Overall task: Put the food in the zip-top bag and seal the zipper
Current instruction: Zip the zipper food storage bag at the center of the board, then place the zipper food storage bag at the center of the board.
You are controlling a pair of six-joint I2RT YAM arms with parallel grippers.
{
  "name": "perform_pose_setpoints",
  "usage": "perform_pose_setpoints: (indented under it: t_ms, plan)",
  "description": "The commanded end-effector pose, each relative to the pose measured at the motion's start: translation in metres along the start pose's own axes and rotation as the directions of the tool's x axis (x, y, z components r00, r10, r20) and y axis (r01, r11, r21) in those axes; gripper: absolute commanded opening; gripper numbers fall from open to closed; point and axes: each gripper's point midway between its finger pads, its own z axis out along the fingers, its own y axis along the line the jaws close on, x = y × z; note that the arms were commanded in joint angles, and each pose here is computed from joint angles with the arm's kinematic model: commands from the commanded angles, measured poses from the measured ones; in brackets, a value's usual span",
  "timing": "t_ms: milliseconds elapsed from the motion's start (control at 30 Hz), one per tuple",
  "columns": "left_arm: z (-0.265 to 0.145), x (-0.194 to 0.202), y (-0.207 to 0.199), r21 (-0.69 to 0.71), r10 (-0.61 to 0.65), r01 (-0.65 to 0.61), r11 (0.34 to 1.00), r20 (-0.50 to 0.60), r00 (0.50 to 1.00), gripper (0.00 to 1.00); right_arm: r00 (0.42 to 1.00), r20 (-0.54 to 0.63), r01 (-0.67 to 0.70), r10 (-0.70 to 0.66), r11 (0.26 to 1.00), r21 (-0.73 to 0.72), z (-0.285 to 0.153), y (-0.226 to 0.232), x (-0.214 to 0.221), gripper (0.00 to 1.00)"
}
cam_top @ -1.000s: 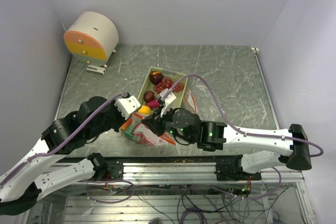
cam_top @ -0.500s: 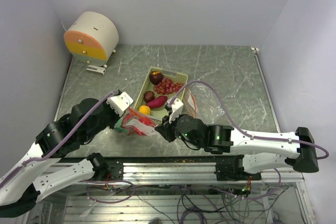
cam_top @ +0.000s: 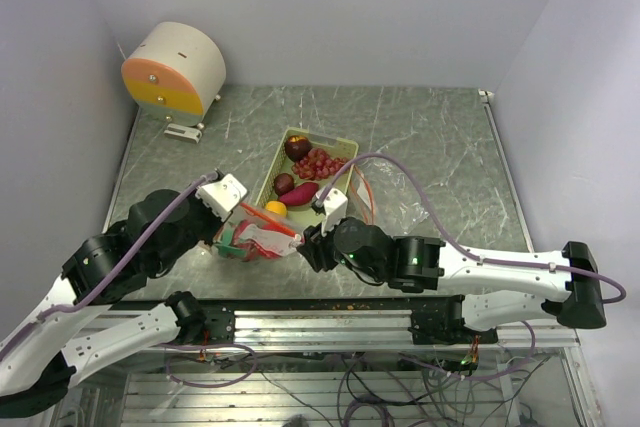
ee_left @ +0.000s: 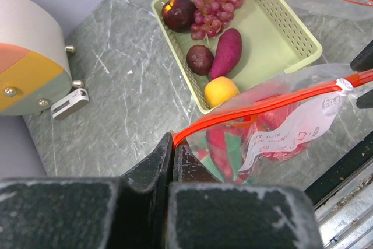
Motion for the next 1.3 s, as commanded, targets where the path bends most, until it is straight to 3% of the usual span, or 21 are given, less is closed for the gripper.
perform_pose_setpoints:
  t_ms: [0,300,533,633,733,967,1033,1267]
  plan:
    - [-0.012,-0.031,0.024,-0.098,-0.059,0.072,0.993,0.132,0.99,0.07,1.0,-0.023,0.021,-0.02,0.999,0.042,-0.005,-0.011,0.005,0.48]
    - [-0.016,-0.028,0.034,-0.147,-0.066,0.083,0.986,0.122,0.99,0.07,0.996,0.091,-0.018,0.016,1.0,0.022,-0.029,-0.011,-0.035,0.73]
    - [-0.028,-0.028,0.066,-0.327,-0.13,0.171,0.929,0.144,0.981,0.07,0.983,0.175,-0.07,0.06,0.996,0.056,-0.047,-0.025,-0.053,0.78]
    - [-0.04,-0.032,0.091,-0.452,-0.187,0.254,0.855,0.188,0.964,0.07,0.982,0.181,-0.083,0.061,0.99,0.118,-0.048,-0.037,-0.055,0.81]
    - [-0.058,-0.023,0.12,-0.625,-0.236,0.319,0.713,0.214,0.948,0.07,0.983,0.173,-0.082,0.056,0.986,0.147,-0.046,-0.04,-0.057,0.82]
    - [-0.09,0.0,0.148,-0.803,-0.279,0.412,0.431,0.315,0.907,0.07,0.987,0.153,-0.079,0.057,0.988,0.136,-0.035,-0.043,-0.056,0.83]
    - [-0.09,0.011,0.148,-0.824,-0.279,0.415,0.385,0.325,0.904,0.07,0.988,0.141,-0.082,0.064,0.989,0.126,-0.03,-0.045,-0.053,0.83]
    - [-0.068,0.033,0.138,-0.856,-0.257,0.382,0.349,0.305,0.917,0.07,0.993,0.075,-0.096,0.09,0.992,0.081,-0.017,-0.055,-0.04,0.83]
